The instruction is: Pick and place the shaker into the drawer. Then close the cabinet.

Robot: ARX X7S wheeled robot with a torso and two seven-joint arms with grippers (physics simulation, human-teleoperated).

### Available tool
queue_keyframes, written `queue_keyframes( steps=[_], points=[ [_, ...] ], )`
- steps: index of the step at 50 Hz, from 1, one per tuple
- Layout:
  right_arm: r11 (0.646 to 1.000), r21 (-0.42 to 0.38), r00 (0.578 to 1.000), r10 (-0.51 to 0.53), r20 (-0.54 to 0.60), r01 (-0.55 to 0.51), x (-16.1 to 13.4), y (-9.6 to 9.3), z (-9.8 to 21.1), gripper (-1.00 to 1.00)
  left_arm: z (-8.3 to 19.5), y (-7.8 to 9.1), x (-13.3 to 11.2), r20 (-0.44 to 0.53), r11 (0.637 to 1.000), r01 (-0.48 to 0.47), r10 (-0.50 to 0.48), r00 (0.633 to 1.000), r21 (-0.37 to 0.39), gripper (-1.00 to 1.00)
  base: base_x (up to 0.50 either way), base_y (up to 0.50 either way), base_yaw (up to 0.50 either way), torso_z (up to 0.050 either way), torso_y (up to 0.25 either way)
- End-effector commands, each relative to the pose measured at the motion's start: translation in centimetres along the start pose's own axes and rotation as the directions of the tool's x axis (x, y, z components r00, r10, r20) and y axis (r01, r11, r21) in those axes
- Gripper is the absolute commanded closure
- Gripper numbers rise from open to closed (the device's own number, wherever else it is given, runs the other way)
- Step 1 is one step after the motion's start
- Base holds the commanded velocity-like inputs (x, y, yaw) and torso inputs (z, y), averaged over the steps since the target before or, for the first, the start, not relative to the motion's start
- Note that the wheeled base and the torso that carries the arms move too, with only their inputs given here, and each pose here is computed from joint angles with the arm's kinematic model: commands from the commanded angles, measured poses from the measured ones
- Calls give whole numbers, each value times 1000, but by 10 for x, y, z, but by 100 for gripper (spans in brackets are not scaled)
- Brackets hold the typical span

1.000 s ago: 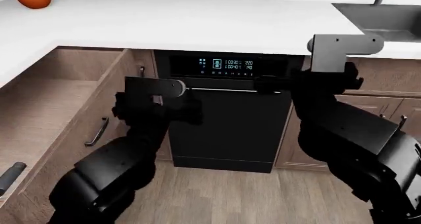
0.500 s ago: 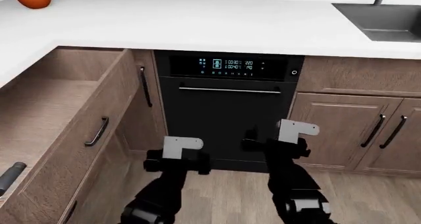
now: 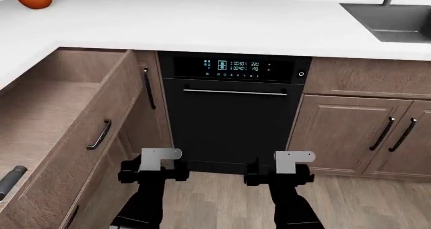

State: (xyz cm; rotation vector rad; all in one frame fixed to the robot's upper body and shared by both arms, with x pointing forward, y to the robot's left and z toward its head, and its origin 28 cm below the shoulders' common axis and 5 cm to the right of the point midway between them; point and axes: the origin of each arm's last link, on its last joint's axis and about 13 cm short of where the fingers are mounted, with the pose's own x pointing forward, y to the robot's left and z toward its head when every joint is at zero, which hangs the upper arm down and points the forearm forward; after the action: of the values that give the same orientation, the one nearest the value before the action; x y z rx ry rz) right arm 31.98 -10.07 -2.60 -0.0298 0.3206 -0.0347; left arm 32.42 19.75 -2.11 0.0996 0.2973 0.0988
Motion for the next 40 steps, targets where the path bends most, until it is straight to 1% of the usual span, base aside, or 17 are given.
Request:
queue_keyframes(
  steps=[1,3,6,10,14,25,40],
  points=[
    [1000,22,1000,-18,4,18,-1,-3,-3,-100,-5,7,-1,9,1000,9,-9,1000,11,-100,0,0,0,0,0],
    [998,54,999,-32,0,32,0,-6,-2,-100,-5,7,-1,10,1000,7,-7,1000,4,-100,0,0,0,0,0],
    [1000,16,1000,-19,12,19,0,-4,-2,-100,-5,6,-1,15,1000,9,-9,1000,8,-100,0,0,0,0,0],
    [1000,-14,1000,-1,30,2,-1,-2,-2,-100,-5,7,-1,15,1000,9,-9,1000,4,-100,0,0,0,0,0],
    [1000,-16,999,21,51,-20,-1,-1,-1,-100,-5,7,-1,13,1000,8,-8,1000,-3,-100,47,-5,0,0,0],
    [999,-1,998,34,60,-34,-1,-1,-1,-100,-6,7,-1,8,1000,13,-13,1000,-22,-100,431,-293,0,0,0],
    [999,-15,997,47,65,-46,-1,0,-1,-100,-5,8,-1,2,999,15,-15,1000,-37,-100,456,-254,0,1,0]
  ],
)
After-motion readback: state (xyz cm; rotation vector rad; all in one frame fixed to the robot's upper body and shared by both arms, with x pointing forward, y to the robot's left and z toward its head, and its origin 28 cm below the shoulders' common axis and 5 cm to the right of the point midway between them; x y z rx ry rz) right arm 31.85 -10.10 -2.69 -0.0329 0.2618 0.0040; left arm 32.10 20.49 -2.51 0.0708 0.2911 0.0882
